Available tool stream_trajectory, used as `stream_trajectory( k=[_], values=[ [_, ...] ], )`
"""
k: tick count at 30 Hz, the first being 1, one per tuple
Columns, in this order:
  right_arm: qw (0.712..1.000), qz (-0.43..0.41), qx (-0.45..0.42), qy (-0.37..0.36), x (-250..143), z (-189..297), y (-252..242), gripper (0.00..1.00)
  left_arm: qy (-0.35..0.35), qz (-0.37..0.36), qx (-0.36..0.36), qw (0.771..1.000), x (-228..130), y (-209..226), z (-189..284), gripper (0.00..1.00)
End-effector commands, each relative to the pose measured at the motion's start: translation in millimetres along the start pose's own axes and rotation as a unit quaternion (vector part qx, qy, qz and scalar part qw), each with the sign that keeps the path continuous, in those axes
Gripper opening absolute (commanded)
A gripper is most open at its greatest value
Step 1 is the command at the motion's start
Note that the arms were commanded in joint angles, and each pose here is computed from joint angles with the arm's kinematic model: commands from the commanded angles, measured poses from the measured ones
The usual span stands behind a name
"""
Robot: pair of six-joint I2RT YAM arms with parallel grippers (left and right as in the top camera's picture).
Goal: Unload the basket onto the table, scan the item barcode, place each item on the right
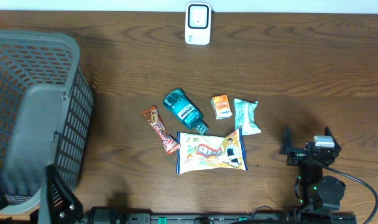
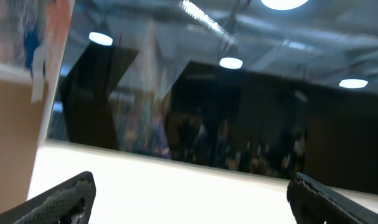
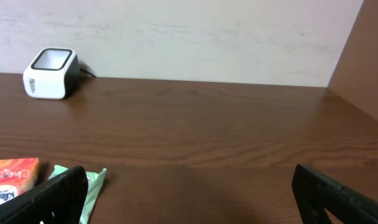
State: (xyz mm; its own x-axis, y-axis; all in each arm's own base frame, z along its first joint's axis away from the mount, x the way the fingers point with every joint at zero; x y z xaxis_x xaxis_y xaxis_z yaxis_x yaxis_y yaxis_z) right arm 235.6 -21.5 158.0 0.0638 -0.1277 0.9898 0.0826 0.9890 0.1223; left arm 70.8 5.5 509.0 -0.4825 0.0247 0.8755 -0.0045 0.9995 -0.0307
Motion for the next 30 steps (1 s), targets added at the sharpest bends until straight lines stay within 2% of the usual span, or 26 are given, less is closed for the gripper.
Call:
stream_trajectory(
  k=[1,4,9,17,23,30],
  values=[
    [1.000,-0.001,0.003,0.003,-1.6,-0.1,1.1,0.99,-0.047,-0.013,-0.011,0.999,22.7,-4.1,4.0,0.98],
    [1.000,-0.001,0.003,0.003,-1.6,-0.1,1.1,0.99,-0.079,-0.017,-0.011,0.997,37.6,-4.2,6.0,0.98],
    [1.000,-0.001,0.003,0.003,-1.6,-0.1,1.1,0.99,-0.065,-0.017,-0.011,0.998,30.9,-4.2,5.6,0.98],
    [1.000,-0.001,0.003,0.003,-1.6,-0.1,1.1,0.99,-0.082,-0.016,-0.011,0.996,34.0,-3.7,20.7,0.98],
    [1.000,-0.001,0.003,0.003,-1.6,-0.1,1.1,0.99,-0.087,-0.016,-0.011,0.996,8.8,-2.4,41.1,0.98],
    [1.000,-0.005,0.010,0.003,-1.3,-0.1,3.5,0.99,-0.049,-0.014,-0.011,0.999,-27.5,-2.7,23.9,0.98]
  ],
)
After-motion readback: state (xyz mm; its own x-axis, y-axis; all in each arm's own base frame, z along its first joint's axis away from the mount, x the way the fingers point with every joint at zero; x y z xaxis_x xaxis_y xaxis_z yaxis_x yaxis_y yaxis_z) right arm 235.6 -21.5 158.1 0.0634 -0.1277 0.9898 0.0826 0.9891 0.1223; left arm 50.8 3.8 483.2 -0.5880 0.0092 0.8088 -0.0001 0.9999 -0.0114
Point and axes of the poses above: each gripper's point midway between its finger pads, its own z axis back along the fingers, its own y axis along the line the jaws close on, x = y × z, the point moved 1 cm from there along z, back along the fingers, and after that the axes turned 10 degrees about -z, right-handed, at the moved point
